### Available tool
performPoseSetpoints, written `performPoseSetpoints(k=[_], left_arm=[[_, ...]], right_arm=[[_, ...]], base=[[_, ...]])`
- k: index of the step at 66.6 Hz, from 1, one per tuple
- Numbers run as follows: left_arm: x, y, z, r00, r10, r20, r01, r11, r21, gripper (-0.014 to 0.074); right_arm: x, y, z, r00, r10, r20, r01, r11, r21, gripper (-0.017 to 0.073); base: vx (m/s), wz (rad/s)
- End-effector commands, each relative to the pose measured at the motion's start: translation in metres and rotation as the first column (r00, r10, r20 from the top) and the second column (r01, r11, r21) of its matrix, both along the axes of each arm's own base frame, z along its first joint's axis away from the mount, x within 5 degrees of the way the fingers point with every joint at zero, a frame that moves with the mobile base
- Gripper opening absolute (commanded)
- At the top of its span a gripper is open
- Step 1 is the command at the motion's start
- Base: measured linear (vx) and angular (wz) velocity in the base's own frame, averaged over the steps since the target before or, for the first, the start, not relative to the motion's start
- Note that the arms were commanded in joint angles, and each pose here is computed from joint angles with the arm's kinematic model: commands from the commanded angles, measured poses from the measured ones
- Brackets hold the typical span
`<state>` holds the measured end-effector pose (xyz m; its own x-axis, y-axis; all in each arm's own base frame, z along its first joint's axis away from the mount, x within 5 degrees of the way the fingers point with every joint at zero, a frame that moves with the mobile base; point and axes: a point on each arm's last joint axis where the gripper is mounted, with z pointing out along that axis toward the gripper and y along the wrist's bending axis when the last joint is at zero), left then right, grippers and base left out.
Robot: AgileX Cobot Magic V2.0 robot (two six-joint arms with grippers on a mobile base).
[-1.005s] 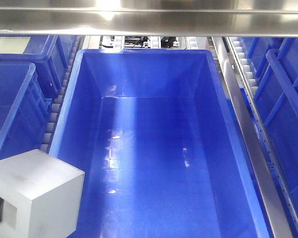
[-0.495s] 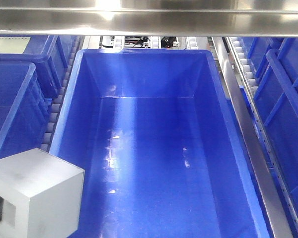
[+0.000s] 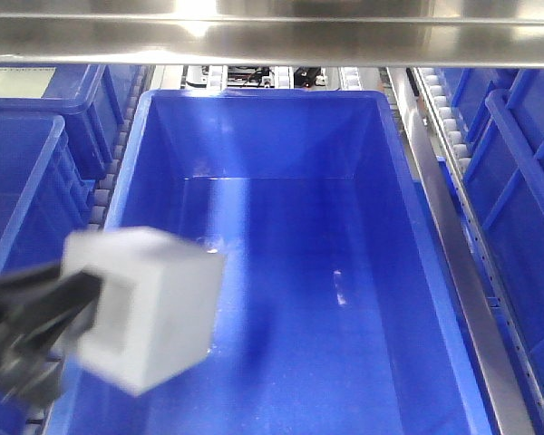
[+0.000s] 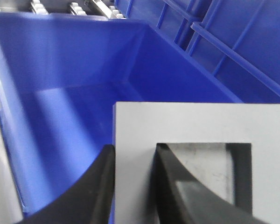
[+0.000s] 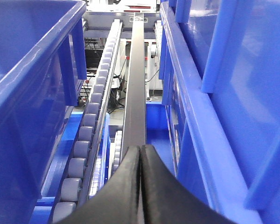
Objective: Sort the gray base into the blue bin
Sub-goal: 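Lower the held block into the blue bin with the left gripper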
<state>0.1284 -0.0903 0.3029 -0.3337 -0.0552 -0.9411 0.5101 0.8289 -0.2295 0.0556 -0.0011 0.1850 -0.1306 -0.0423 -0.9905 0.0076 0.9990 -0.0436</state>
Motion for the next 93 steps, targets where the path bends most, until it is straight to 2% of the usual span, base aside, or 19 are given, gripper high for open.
performPoseSetpoints(k=[1,3,18,30,43,55,67,79,93], left_arm=[[0.021,-0.016,0.022,0.995,-0.014,0.094,0.016,1.000,-0.022,0.0005],[0.029,-0.022,0.020,0.997,-0.018,0.079,0.018,1.000,0.000,0.0006],[0.081,-0.059,0.016,1.000,-0.021,-0.003,0.022,0.998,0.063,0.0006],[0.123,-0.089,-0.005,0.992,-0.011,-0.128,0.029,0.989,0.142,0.0011],[0.152,-0.109,-0.026,0.973,0.008,-0.232,0.043,0.976,0.212,0.0024],[0.165,-0.118,-0.043,0.959,0.019,-0.284,0.054,0.967,0.248,0.0034],[0.171,-0.122,-0.061,0.948,0.026,-0.316,0.063,0.961,0.269,0.0080],[0.173,-0.124,-0.066,0.946,0.027,-0.322,0.065,0.960,0.273,0.0181],[0.171,-0.122,-0.059,0.951,0.026,-0.309,0.057,0.965,0.257,0.0348]], right_arm=[[0.000,0.000,0.006,0.997,0.004,0.081,-0.002,1.000,-0.021,-0.0005],[0.000,0.000,0.006,0.997,0.003,0.079,-0.002,1.000,-0.021,-0.0005],[0.000,0.000,0.006,0.997,0.004,0.080,-0.002,1.000,-0.021,-0.0005],[0.000,0.000,0.006,0.997,0.004,0.080,-0.002,1.000,-0.021,-0.0005],[0.000,0.000,0.006,0.997,0.004,0.080,-0.002,1.000,-0.021,-0.0005],[0.000,0.000,0.006,0.997,0.004,0.080,-0.002,1.000,-0.021,-0.0005],[0.000,0.000,0.006,0.997,0.004,0.080,-0.002,1.000,-0.021,-0.0005],[0.000,0.000,0.006,0.997,0.004,0.080,-0.002,1.000,-0.021,-0.0005],[0.000,0.000,0.006,0.997,0.004,0.082,-0.002,1.000,-0.021,-0.0005]], base=[[0.00,0.00],[0.00,0.00],[0.00,0.00],[0.00,0.00],[0.00,0.00],[0.00,0.00],[0.00,0.00],[0.00,0.00],[0.00,0.00]])
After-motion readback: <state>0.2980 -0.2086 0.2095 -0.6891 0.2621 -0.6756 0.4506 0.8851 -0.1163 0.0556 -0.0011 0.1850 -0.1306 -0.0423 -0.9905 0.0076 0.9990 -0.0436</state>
